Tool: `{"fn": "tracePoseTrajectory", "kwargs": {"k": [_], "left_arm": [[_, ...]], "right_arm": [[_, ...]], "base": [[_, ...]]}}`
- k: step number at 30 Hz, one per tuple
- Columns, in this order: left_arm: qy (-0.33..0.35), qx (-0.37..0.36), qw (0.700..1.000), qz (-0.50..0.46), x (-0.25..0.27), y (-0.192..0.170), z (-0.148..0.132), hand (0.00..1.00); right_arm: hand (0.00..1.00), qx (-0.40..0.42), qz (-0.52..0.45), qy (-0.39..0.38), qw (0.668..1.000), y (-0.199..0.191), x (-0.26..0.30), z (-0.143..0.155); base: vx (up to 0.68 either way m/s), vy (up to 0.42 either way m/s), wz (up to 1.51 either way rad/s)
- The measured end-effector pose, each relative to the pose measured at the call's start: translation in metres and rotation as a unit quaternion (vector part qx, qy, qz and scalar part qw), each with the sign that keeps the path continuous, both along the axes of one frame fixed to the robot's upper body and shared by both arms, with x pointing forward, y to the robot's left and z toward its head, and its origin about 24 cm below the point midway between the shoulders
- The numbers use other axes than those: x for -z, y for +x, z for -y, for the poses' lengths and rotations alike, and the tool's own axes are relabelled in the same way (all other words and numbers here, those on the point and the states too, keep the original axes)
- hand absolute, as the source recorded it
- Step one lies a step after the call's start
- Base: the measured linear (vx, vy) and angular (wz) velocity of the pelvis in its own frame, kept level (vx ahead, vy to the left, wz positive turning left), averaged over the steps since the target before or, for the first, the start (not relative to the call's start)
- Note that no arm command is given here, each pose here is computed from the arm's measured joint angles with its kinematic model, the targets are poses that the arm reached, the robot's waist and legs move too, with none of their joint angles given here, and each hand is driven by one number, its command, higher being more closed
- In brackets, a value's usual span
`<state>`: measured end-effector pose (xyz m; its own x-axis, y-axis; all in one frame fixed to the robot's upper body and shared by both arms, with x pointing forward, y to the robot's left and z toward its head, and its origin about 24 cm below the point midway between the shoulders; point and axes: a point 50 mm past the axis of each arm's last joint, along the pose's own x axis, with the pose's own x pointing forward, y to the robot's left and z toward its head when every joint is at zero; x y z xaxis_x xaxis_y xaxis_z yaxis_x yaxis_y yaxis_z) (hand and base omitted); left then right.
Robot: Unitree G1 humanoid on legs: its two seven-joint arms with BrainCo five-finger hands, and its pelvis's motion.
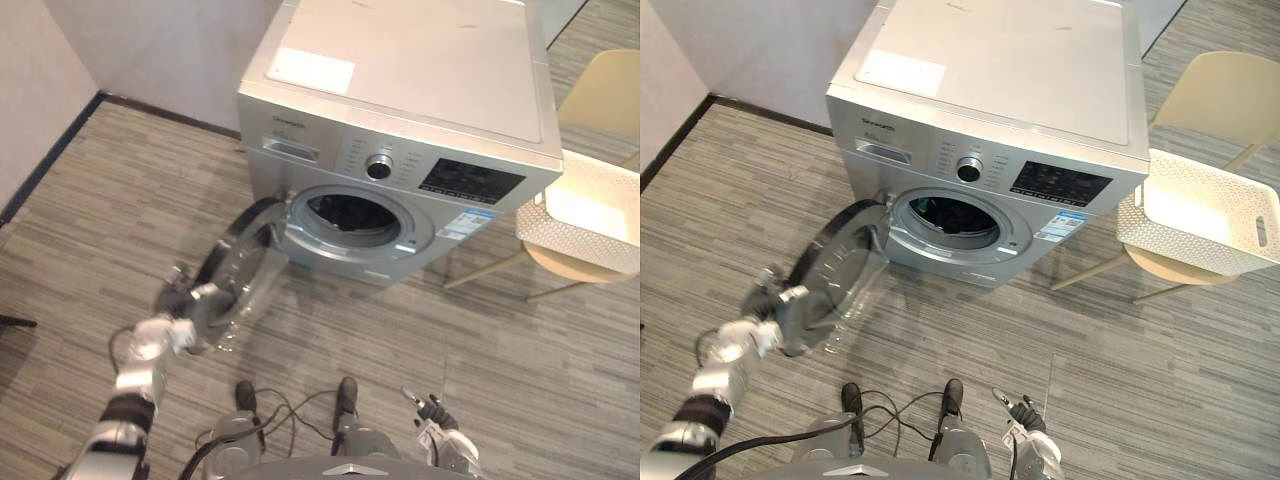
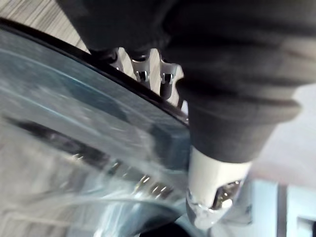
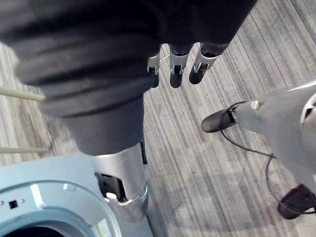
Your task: Pick up the laundry basket with both hands and put the clothes into the washing machine.
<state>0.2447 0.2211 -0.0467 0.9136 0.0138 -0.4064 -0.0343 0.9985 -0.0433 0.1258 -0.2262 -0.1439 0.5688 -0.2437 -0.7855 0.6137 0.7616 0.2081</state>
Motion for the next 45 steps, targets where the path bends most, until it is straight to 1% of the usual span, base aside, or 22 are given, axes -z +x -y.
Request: {"fn": "tracePoseTrajectory", "kwargs": {"k": [1, 3, 5, 7, 8, 10, 11, 13, 14, 15, 18, 20, 26, 30, 35, 37, 38, 40, 41, 43, 44, 45], "left_arm": [[-0.011, 0.019, 1.000, -0.012, 0.007, -0.008, 0.010, 0.00], [-0.044, 0.078, 0.996, -0.031, 0.016, -0.023, 0.039, 0.00], [-0.077, 0.149, 0.985, -0.039, 0.018, -0.035, 0.076, 0.00], [-0.091, 0.180, 0.979, -0.037, 0.016, -0.038, 0.093, 0.00], [-0.105, 0.205, 0.973, -0.030, 0.012, -0.040, 0.110, 0.00], [-0.123, 0.268, 0.955, -0.011, 0.001, -0.040, 0.146, 0.00], [-0.127, 0.286, 0.950, -0.006, -0.002, -0.040, 0.155, 0.00], [-0.138, 0.368, 0.919, 0.017, -0.018, -0.040, 0.200, 0.00], [-0.143, 0.383, 0.912, 0.022, -0.022, -0.040, 0.209, 0.00], [-0.154, 0.412, 0.897, 0.033, -0.032, -0.041, 0.227, 0.00], [-0.180, 0.448, 0.873, 0.064, -0.056, -0.036, 0.257, 0.00], [-0.181, 0.457, 0.867, 0.084, -0.067, -0.031, 0.265, 0.00], [-0.163, 0.435, 0.881, 0.094, -0.067, -0.018, 0.255, 0.00], [-0.154, 0.405, 0.897, 0.093, -0.064, -0.008, 0.240, 0.00], [-0.145, 0.339, 0.927, 0.070, -0.046, 0.001, 0.209, 0.00], [-0.126, 0.292, 0.946, 0.052, -0.031, 0.002, 0.182, 0.00], [-0.122, 0.279, 0.952, 0.045, -0.025, 0.001, 0.175, 0.00], [-0.098, 0.218, 0.971, 0.002, 0.001, -0.009, 0.141, 0.00], [-0.091, 0.203, 0.975, -0.010, 0.007, -0.012, 0.133, 0.00], [-0.064, 0.136, 0.986, -0.067, 0.035, -0.035, 0.096, 0.00], [-0.054, 0.120, 0.988, -0.083, 0.042, -0.040, 0.087, 0.00], [-0.032, 0.067, 0.989, -0.127, 0.060, -0.058, 0.062, 0.00]], "right_arm": [[0.00, -0.002, -0.002, 0.003, 1.000, -0.001, 0.001, 0.000], [0.00, -0.007, -0.011, 0.004, 1.000, -0.004, 0.002, -0.001], [0.00, -0.018, -0.018, -0.002, 1.000, -0.006, 0.003, 0.000], [0.00, -0.017, -0.025, -0.004, 1.000, -0.009, 0.004, 0.002], [0.00, -0.014, -0.033, -0.006, 0.999, -0.013, 0.005, 0.005], [0.00, 0.000, -0.042, -0.005, 0.999, -0.020, 0.007, 0.009], [0.00, 0.003, -0.045, -0.004, 0.999, -0.021, 0.007, 0.009], [0.00, 0.019, -0.050, -0.002, 0.999, -0.024, 0.008, 0.012], [0.00, 0.021, -0.050, -0.002, 0.999, -0.025, 0.008, 0.012], [0.00, 0.026, -0.048, -0.003, 0.999, -0.024, 0.008, 0.014], [0.00, 0.044, -0.048, -0.004, 0.998, -0.025, 0.007, 0.017], [0.00, 0.046, -0.049, -0.004, 0.998, -0.026, 0.007, 0.016], [0.00, 0.067, -0.057, -0.006, 0.996, -0.035, 0.008, 0.022], [0.00, 0.090, -0.062, -0.005, 0.994, -0.044, 0.009, 0.026], [0.00, 0.104, -0.068, 0.001, 0.992, -0.051, 0.011, 0.023], [0.00, 0.104, -0.074, 0.013, 0.992, -0.054, 0.014, 0.015], [0.00, 0.102, -0.076, 0.016, 0.992, -0.055, 0.015, 0.012], [0.00, 0.066, -0.079, 0.017, 0.995, -0.051, 0.016, 0.004], [0.00, 0.055, -0.078, 0.017, 0.995, -0.048, 0.016, 0.002], [0.00, 0.006, -0.072, 0.018, 0.997, -0.040, 0.016, -0.009], [0.00, -0.007, -0.063, 0.016, 0.998, -0.033, 0.014, -0.012], [0.00, -0.039, -0.034, 0.006, 0.999, -0.018, 0.008, -0.015]], "base": [[-0.04, 0.098, 0.13], [-0.05, 0.089, 0.10], [-0.06, 0.055, 0.09], [-0.04, 0.030, 0.11], [-0.04, 0.029, 0.18], [-0.04, 0.022, 0.14], [-0.05, 0.010, 0.02], [-0.06, 0.007, -0.05], [-0.05, 0.007, -0.06], [-0.05, 0.011, -0.05], [-0.03, 0.020, -0.19], [-0.02, 0.019, -0.37], [0.00, 0.005, -0.20], [0.00, 0.000, 0.00], [0.03, -0.010, 0.08], [0.02, -0.021, 0.15], [0.02, -0.035, 0.18], [0.03, -0.033, 0.21], [0.02, -0.021, 0.22], [0.02, -0.027, 0.16], [0.02, -0.028, 0.24], [0.01, -0.021, 0.26]]}}
